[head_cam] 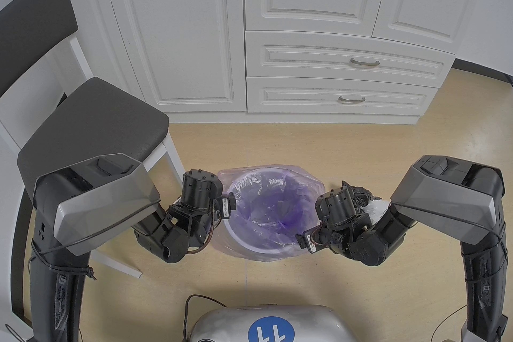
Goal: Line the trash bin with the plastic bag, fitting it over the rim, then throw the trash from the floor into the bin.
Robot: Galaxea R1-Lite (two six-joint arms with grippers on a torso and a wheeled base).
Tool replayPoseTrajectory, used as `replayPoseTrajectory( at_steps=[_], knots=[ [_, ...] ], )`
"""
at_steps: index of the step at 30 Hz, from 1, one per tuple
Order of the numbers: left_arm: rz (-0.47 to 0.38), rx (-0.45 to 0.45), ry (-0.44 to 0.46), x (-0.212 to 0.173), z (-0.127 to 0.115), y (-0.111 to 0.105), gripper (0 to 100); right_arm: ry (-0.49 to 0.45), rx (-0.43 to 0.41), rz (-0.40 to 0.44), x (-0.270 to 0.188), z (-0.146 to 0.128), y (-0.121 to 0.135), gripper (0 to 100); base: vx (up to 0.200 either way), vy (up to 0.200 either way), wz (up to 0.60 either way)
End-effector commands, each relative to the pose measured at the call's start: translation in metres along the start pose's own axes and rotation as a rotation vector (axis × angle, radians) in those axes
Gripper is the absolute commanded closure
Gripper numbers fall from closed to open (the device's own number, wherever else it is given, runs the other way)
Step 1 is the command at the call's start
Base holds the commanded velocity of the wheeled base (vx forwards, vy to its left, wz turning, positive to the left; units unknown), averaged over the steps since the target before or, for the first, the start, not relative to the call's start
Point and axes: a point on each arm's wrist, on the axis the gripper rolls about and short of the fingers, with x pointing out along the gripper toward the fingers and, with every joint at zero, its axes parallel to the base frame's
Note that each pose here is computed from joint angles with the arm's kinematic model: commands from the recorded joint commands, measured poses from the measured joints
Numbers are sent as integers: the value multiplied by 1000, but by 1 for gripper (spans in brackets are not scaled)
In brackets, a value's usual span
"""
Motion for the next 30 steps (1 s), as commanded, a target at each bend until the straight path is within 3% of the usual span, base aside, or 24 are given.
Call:
replayPoseTrajectory(
  at_steps=[1, 6, 9, 14, 23, 30],
  knots=[
    [-20, 19, 23, -3, -11, -9, 0, 40, -29, 18, 4, -15, 12, 0, 0, 0, 0],
    [-24, 23, 27, -3, -14, -11, 0, 28, -31, 32, 4, -17, 20, 0, 0, 0, 0],
    [-26, 19, 22, -3, -13, -11, 0, -70, 0, 40, 5, -10, 24, 0, 0, 0, 0],
    [-40, 4, -14, -4, -10, -14, 0, -140, 27, 37, 7, -3, 22, 0, 0, 0, 0],
    [-83, -18, -64, -8, -11, -26, 0, -185, 69, 46, -6, 11, 20, 0, 0, 0, 0],
    [-94, 17, -21, -12, -26, -31, 0, -177, 51, 100, -16, 6, 32, 0, 0, 0, 0]
  ],
)
